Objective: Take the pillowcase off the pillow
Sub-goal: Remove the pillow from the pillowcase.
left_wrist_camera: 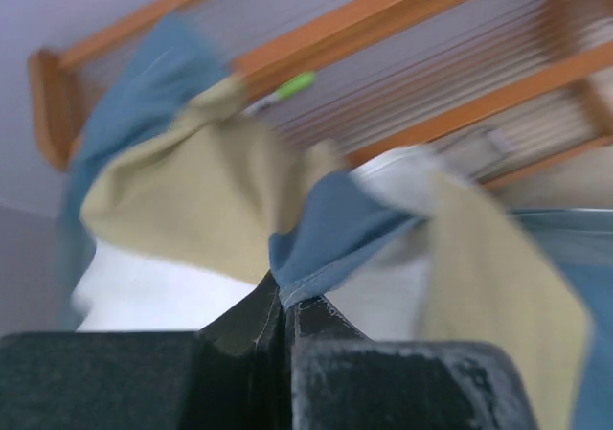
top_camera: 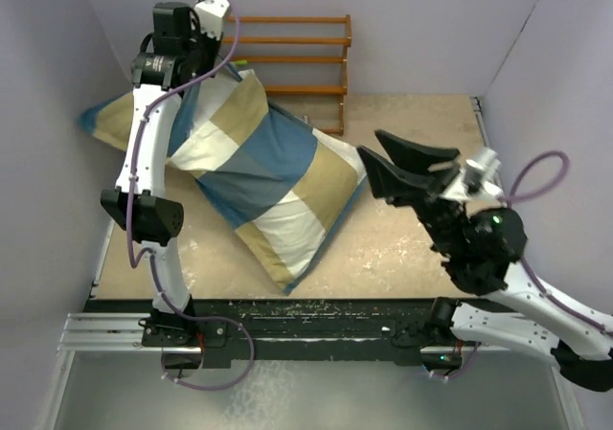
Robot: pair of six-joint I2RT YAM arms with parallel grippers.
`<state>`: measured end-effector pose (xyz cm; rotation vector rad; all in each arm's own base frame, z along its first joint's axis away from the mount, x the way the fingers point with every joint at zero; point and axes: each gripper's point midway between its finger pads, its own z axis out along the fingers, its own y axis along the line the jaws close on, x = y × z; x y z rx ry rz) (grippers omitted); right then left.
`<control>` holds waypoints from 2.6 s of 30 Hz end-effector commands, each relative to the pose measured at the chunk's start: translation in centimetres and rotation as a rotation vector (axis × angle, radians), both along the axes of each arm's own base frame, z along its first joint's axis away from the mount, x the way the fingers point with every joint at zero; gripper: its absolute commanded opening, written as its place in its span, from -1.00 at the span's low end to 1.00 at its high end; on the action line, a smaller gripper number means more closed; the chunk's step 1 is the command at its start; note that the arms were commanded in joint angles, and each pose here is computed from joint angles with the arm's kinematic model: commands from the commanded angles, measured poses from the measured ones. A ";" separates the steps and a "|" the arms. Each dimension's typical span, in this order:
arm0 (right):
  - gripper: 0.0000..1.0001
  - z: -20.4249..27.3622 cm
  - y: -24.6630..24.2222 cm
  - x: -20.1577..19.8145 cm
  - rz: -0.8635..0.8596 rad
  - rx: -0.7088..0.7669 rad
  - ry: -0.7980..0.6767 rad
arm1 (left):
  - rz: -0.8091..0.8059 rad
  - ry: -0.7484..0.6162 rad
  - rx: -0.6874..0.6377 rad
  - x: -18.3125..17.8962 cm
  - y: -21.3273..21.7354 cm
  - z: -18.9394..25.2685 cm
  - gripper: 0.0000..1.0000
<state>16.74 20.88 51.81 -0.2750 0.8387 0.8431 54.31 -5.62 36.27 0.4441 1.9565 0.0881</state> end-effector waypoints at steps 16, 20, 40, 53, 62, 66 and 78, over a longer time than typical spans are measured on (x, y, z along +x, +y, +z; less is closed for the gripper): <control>0.57 -1.9 13.9 15.7 0.135 -0.456 0.168 | -0.561 -0.517 -0.301 -17.3 -13.6 23.7 -1.00; 0.92 -1.7 14.5 17.6 0.084 -0.463 0.154 | -0.598 -0.509 -0.316 -17.8 -14.4 23.6 -1.00; 0.28 -3.5 18.9 23.7 0.077 -0.333 0.262 | -0.808 -0.483 -0.415 -20.4 -18.5 24.1 -1.00; -1.00 2.9 10.9 18.1 0.163 -0.078 0.108 | -0.388 -0.769 -0.027 -19.9 -9.0 28.3 0.98; -1.00 0.5 9.7 15.5 0.158 -0.214 0.086 | -0.314 -0.569 0.074 -17.3 -3.7 22.5 0.99; -1.00 0.4 9.4 15.0 0.146 -0.258 0.065 | -0.335 -0.579 0.070 -16.2 -4.3 22.6 1.00; -1.00 -0.3 12.2 12.8 0.242 -0.384 0.026 | -0.641 -0.497 -0.256 -16.8 -10.1 22.7 0.91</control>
